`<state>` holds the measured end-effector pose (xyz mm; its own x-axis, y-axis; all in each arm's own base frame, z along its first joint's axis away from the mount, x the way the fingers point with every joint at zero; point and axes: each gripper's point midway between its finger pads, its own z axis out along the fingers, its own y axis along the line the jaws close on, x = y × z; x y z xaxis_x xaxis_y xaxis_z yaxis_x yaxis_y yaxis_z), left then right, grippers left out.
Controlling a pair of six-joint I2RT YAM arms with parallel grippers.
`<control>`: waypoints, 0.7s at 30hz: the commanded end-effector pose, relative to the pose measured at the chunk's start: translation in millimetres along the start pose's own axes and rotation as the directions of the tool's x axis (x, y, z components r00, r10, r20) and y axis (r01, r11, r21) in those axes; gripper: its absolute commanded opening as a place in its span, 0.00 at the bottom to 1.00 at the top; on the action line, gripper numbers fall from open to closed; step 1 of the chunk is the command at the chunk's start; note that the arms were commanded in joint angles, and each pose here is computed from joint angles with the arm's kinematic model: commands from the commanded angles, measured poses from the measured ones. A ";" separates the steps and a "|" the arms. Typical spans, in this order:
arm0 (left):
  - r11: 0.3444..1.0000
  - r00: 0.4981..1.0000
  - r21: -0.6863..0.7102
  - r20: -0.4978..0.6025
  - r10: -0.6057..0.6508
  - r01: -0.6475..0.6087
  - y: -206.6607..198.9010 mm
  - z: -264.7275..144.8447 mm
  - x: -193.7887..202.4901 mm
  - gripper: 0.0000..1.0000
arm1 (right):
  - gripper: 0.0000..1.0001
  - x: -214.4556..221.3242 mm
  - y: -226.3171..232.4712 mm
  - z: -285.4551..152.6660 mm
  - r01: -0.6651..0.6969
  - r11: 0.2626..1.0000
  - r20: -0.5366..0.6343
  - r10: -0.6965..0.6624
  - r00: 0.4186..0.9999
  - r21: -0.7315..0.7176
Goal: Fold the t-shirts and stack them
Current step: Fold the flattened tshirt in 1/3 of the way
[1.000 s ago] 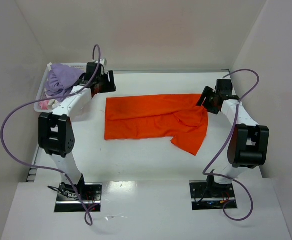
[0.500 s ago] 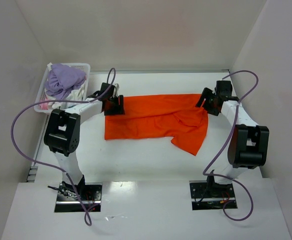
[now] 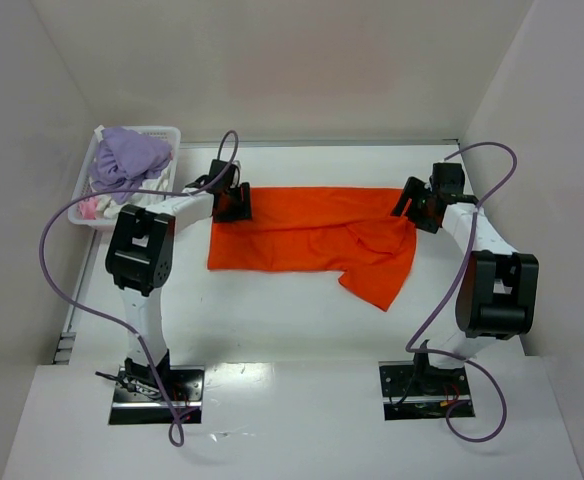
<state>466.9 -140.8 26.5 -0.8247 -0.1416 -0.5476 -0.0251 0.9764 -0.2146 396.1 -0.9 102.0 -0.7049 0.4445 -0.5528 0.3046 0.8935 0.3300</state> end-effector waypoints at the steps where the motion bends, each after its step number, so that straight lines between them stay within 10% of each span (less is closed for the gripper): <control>1: 0.997 0.997 -0.062 -0.057 -0.051 0.047 24.4 20.5 17.3 0.71 | 0.80 -11.6 3.6 6.3 0.019 1.000 0.038 -0.019 0.999 -0.002; 21: 0.972 0.977 -0.103 0.010 -0.213 0.213 72.2 13.8 -20.3 0.71 | 0.80 -34.7 16.6 46.1 0.033 0.999 0.027 -0.032 0.999 -0.009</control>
<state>497.9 -86.7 30.3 -0.7727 -0.3129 -0.5523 -0.1971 0.9453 -0.2599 431.0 -1.5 87.3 -0.7156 0.4383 -0.5439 0.3049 0.8966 0.3213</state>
